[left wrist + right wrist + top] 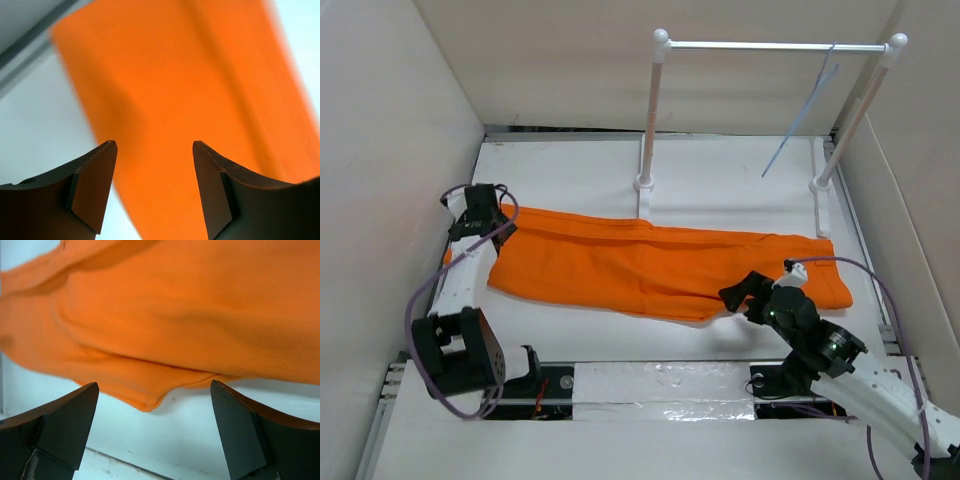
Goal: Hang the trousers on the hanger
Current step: Fold the trousers at the center of the board.
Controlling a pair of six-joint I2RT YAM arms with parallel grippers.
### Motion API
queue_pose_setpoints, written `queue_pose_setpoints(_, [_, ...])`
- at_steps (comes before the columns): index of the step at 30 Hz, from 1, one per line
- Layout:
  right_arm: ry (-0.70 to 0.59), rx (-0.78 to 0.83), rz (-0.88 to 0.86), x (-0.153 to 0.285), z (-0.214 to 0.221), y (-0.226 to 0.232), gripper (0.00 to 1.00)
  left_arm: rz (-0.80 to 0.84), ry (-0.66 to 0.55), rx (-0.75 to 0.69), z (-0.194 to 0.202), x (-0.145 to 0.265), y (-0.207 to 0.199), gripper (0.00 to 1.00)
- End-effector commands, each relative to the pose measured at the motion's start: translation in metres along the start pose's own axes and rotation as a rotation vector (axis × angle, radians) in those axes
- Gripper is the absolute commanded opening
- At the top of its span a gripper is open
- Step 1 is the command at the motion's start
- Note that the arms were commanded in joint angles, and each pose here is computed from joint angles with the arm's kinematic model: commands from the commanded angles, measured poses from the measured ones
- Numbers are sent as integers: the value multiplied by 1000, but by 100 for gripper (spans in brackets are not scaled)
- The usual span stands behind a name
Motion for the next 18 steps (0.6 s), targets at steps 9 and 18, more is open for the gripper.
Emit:
queue_pose_setpoints(9, [-308,-92,345,10,-62,-23,38,876,-86,-177,62,168,-156,0])
queue_pose_setpoints(18, [-186,-98,418,-45,-77,-60,25,1068,-44,-388,167,207,-191,0])
Point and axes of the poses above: each gripper's point midway between its finger pads, its own x axis back along the fingers, its own y axis along the line the jaws close on, z = x × y, the point moved 7 cm from there along x, back along the fingers, and after that the axes turned 3 degrees about -x, right-handed, at the moved point
